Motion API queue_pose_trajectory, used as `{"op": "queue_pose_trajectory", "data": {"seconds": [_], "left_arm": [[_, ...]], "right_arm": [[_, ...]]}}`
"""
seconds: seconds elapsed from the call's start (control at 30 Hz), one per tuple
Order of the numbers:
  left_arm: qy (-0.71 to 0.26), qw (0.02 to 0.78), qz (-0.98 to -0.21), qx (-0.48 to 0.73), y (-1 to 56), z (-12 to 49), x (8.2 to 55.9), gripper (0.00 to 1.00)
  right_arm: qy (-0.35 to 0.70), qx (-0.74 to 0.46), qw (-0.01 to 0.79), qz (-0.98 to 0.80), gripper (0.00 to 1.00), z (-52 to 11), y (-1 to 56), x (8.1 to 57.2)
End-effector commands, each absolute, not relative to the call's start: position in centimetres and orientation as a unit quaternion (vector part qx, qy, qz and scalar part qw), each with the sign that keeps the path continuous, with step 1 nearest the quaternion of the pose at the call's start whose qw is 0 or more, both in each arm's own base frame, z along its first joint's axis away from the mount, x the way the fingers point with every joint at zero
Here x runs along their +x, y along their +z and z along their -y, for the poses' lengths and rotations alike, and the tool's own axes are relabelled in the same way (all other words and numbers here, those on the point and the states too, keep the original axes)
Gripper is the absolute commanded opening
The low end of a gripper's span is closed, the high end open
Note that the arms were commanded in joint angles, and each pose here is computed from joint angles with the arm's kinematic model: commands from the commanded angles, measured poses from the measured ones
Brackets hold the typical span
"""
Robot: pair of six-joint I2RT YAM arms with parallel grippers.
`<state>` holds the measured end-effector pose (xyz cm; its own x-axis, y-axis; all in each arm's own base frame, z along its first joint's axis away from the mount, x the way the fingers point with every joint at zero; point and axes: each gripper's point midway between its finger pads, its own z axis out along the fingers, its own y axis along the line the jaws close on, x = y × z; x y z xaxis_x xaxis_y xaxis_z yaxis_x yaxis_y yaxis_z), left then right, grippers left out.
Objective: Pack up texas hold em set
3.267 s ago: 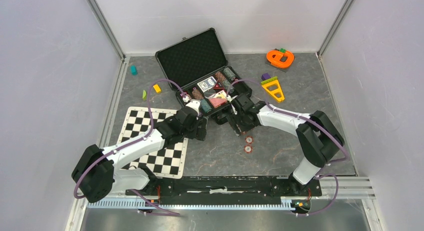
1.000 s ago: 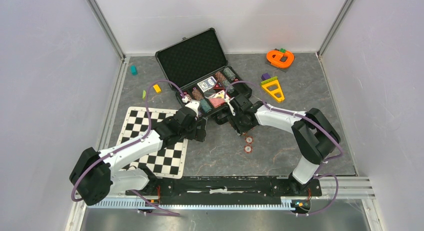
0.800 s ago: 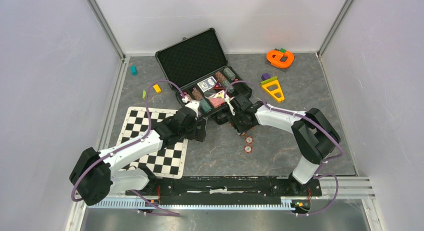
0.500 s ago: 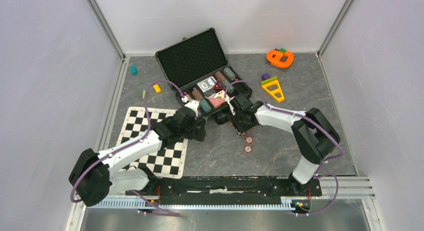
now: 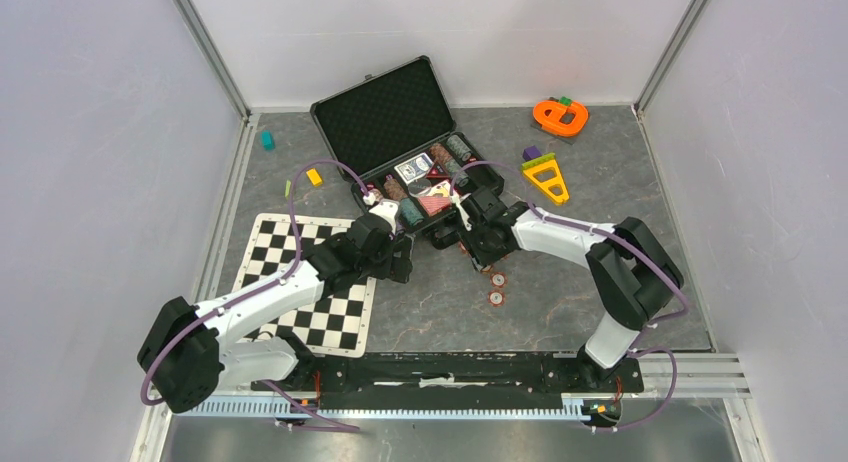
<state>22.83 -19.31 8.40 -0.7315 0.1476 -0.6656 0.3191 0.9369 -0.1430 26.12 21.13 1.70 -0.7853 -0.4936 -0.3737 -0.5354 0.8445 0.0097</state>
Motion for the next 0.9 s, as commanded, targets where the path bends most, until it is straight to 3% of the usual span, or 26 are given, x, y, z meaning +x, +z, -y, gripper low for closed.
{"op": "queue_pose_trajectory", "data": {"seconds": [0.0,0.47,0.87], "left_arm": [[-0.146,0.375,-0.908,0.117,10.9,20.2,24.0,1.0],[-0.191,0.38,-0.898,0.112,12.5,21.6,24.3,1.0],[-0.201,0.401,-0.888,0.101,15.6,21.8,26.3,1.0]], "right_arm": [[0.075,-0.264,0.21,-0.939,0.39,-21.8,4.3,26.7],[0.09,-0.252,0.275,-0.923,0.38,-22.5,8.7,28.6],[0.111,-0.21,0.345,-0.908,0.38,-23.0,13.6,34.2]]}}
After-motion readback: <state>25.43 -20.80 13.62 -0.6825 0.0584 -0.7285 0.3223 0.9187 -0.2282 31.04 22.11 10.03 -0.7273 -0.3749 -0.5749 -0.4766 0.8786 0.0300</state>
